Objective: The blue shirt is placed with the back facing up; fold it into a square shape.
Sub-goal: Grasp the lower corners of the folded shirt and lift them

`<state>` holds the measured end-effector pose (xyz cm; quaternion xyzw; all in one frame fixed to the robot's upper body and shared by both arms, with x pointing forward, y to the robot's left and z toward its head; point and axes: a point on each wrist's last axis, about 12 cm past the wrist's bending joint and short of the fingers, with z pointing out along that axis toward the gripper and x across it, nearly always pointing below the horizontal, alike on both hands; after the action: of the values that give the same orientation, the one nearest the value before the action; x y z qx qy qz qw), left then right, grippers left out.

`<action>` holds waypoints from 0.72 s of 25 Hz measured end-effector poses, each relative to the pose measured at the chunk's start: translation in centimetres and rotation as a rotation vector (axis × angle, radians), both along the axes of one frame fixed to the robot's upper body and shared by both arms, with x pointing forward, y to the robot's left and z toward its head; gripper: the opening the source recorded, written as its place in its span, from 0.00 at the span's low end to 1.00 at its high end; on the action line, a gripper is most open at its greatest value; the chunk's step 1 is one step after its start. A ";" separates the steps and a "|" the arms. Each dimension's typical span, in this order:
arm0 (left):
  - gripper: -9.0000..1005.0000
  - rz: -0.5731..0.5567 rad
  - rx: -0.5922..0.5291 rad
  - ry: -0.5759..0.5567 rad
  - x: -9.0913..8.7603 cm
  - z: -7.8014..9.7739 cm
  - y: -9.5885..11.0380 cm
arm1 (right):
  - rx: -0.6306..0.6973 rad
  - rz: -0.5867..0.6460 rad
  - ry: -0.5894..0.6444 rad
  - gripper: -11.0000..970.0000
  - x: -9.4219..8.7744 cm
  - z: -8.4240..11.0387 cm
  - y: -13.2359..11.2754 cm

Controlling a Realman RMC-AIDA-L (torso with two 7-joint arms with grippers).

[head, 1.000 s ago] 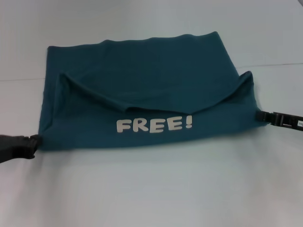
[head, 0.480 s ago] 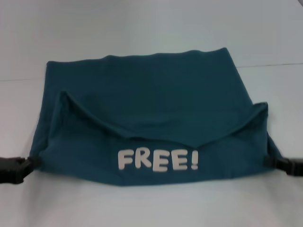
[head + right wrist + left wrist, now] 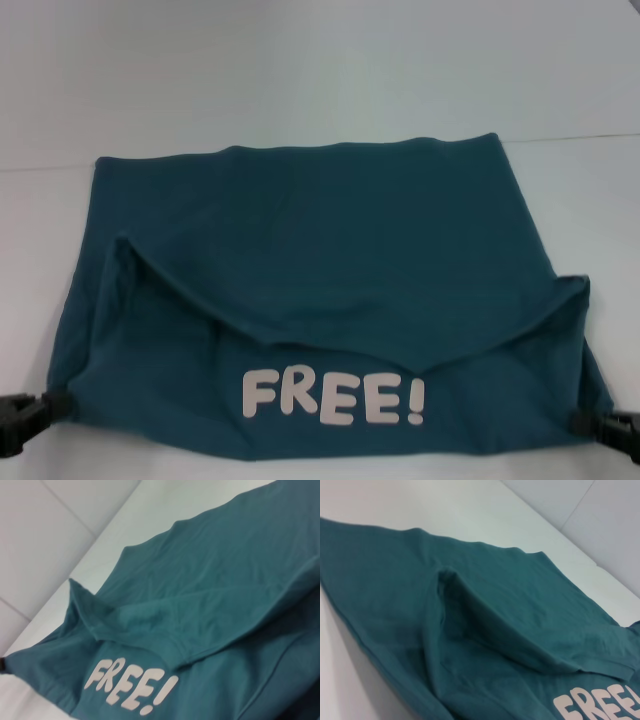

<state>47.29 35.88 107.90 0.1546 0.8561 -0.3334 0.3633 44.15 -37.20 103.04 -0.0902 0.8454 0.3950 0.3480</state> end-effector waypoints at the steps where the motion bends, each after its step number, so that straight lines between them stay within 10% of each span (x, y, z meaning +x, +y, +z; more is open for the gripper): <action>1: 0.01 0.001 -0.002 0.008 -0.2 -0.1 0.1 | 0.002 0.010 0.001 0.13 -0.3 -0.1 0.0; 18: 0.01 -0.105 -0.061 0.081 -3.4 -0.3 0.2 | 0.043 0.059 -0.015 0.14 -4.4 0.1 -1.1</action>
<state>43.92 36.06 107.63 0.1745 0.8503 -0.3841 0.3147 39.70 -38.32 103.11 -0.1103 0.8310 0.4226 0.3446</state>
